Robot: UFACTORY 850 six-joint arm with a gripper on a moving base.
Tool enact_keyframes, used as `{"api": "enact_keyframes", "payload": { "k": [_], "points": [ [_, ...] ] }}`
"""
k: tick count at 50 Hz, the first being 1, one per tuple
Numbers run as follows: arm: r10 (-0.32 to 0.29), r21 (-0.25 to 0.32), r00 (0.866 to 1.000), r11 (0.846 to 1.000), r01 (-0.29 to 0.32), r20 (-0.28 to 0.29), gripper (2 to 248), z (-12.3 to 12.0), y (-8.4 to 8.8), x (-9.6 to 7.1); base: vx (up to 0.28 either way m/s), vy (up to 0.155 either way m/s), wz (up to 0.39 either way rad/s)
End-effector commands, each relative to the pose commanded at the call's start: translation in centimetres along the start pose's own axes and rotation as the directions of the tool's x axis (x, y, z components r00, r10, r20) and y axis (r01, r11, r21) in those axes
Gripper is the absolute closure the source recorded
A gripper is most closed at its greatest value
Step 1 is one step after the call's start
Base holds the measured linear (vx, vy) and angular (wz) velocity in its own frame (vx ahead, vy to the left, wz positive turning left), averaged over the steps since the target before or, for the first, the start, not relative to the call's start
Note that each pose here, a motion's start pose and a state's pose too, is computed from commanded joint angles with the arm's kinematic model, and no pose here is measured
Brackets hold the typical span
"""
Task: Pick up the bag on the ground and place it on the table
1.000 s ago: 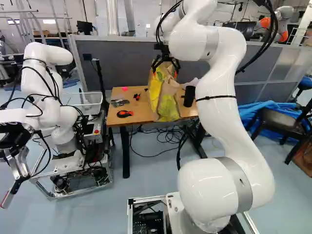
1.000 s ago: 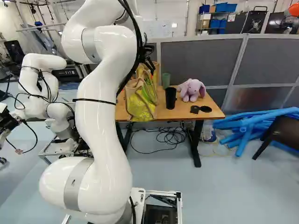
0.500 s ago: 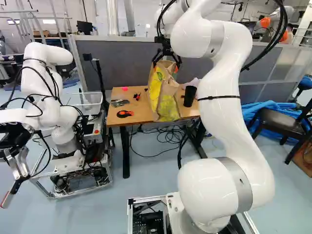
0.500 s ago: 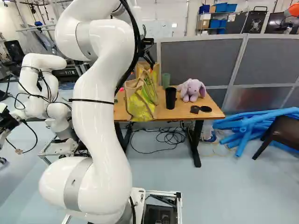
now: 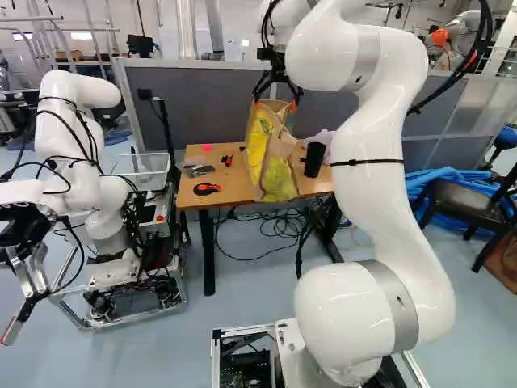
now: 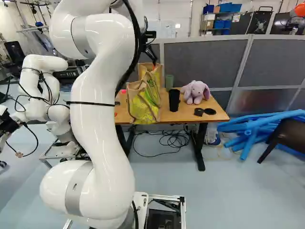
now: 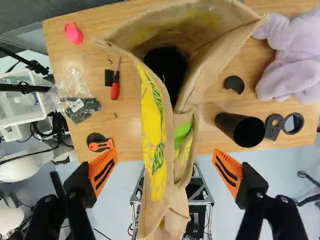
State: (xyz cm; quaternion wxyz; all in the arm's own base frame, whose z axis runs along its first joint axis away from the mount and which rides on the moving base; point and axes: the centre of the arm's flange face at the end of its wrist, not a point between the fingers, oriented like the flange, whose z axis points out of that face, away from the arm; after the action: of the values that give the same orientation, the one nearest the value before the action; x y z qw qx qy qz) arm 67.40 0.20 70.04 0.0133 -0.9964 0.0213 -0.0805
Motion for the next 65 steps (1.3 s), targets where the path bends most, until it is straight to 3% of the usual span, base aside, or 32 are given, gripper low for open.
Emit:
{"api": "enact_keyframes", "payload": {
  "k": [44, 65],
  "points": [
    [0.0, 0.0, 1.0, 1.0, 0.0, -0.002, 3, -0.14, 0.0, -0.03, -0.002, 0.0, 0.005],
    [0.0, 0.0, 1.0, 1.0, 0.0, -0.002, 3, -0.14, 0.0, -0.03, -0.078, -0.002, 0.002]
  ]
}}
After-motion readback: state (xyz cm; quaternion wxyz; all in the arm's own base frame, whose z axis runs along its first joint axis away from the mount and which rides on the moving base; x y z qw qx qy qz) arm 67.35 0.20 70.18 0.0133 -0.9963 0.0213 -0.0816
